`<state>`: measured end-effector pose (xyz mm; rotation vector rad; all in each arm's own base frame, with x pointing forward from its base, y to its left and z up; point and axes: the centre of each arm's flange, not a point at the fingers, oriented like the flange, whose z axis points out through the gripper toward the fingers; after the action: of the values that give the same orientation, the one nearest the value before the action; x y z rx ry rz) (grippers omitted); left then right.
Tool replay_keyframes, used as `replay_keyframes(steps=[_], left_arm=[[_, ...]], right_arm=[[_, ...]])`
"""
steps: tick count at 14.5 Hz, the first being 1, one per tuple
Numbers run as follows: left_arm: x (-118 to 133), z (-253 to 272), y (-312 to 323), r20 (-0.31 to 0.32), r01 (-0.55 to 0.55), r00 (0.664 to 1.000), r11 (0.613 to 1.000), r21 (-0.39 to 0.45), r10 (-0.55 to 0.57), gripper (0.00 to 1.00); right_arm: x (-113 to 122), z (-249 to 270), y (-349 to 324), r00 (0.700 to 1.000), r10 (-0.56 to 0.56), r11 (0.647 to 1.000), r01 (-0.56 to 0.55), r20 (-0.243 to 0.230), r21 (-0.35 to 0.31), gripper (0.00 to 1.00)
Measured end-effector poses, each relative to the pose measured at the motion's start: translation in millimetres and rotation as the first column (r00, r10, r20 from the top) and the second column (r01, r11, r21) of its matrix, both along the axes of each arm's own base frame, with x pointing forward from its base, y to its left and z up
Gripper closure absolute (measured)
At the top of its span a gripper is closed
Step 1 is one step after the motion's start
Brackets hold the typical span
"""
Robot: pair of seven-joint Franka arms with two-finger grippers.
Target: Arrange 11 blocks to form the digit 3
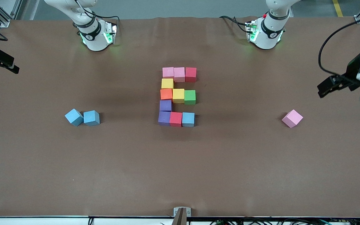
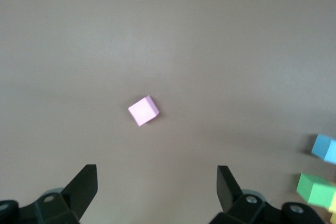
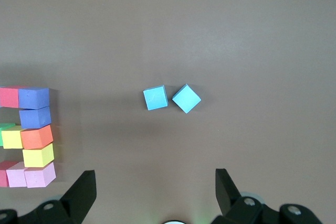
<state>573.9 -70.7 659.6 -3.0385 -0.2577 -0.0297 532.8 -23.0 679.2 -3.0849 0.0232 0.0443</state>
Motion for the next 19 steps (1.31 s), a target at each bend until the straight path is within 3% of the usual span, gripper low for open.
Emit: replay_keyframes(steps=[4, 9, 14, 19], left_arm=[[-24.9, 0.0, 17.4, -0.057, 0.072, 0.996, 0.997, -0.035, -0.073, 0.00], [-60.3, -3.3, 26.7, -0.085, 0.096, 0.991, 0.993, -0.071, -0.102, 0.00], [-82.0, -3.2, 13.0, -0.087, 0.120, 0.988, 0.990, -0.074, -0.127, 0.00], [-86.8, 9.8, 8.6, -0.050, 0.131, 0.990, 0.989, -0.071, -0.135, 0.00]], right_arm=[[0.0, 0.0, 0.0, 1.000, 0.000, 1.000, 0.000, 0.000, 0.000, 0.00], [0.0, 0.0, 0.0, 1.000, 0.000, 1.000, 0.000, 0.000, 0.000, 0.00], [0.0, 0.0, 0.0, 1.000, 0.000, 1.000, 0.000, 0.000, 0.000, 0.00], [0.0, 0.0, -0.1, 1.000, 0.000, 1.000, 0.000, 0.000, 0.000, 0.00]])
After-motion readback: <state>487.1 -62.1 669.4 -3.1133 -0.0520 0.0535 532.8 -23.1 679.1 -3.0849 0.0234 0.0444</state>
